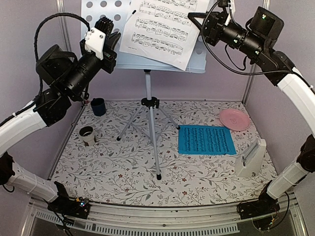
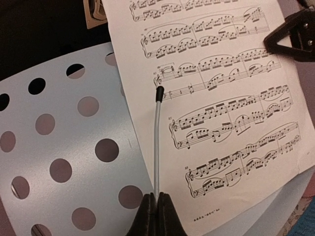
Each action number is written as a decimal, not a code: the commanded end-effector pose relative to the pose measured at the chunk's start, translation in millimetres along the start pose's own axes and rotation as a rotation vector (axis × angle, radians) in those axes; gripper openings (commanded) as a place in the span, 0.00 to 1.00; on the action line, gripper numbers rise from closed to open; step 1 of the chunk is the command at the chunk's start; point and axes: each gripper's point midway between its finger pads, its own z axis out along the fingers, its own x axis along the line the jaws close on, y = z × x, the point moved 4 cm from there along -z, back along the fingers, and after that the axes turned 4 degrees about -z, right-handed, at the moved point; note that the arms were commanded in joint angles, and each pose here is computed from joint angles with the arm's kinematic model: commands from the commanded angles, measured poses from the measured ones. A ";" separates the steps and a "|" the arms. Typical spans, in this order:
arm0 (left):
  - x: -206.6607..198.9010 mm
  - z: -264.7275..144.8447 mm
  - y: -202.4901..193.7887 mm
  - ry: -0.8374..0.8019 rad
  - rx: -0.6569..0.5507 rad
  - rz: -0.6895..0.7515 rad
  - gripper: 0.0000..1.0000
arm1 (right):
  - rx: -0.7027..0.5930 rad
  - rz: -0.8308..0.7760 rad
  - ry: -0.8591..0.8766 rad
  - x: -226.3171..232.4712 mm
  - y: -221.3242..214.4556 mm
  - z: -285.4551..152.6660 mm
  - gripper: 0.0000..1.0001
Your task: Set up the instrument practice props
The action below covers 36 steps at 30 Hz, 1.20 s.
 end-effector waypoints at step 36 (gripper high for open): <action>-7.6 1.3 16.9 -0.072 -0.147 -0.086 0.00 | -0.198 -0.063 0.349 25.8 -10.8 70.8 0.00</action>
